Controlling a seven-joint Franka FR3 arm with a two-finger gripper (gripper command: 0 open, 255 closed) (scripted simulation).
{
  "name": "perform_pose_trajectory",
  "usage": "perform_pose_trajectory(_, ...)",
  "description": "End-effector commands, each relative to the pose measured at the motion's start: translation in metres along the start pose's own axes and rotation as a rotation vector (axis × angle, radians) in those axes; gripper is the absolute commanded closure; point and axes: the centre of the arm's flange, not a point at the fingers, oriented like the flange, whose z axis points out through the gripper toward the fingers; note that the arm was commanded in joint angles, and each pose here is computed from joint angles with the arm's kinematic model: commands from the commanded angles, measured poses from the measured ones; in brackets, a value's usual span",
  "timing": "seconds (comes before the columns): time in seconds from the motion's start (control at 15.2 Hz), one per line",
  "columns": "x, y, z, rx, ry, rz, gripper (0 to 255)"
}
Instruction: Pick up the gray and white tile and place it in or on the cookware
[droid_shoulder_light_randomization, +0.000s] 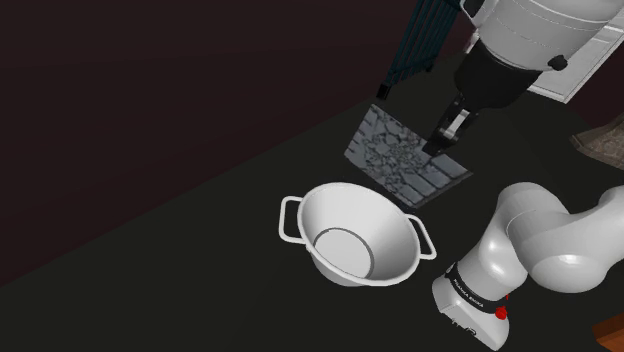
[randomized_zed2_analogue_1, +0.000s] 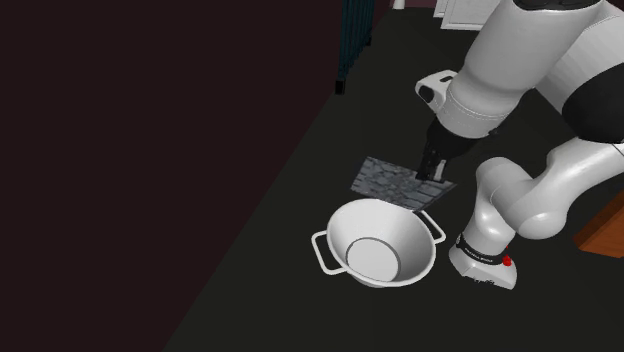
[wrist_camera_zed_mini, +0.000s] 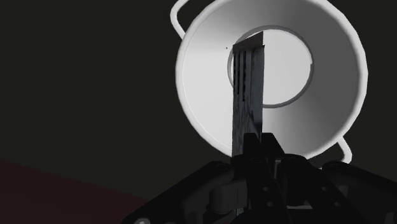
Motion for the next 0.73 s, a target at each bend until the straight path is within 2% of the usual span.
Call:
perform_pose_trajectory(0.0,-0.001,-0.004,0.009,0.0,0.0,0.0,255)
perform_pose_trajectory(0.66,-0.007,-0.022,0.059,0.0,0.0,0.0,255)
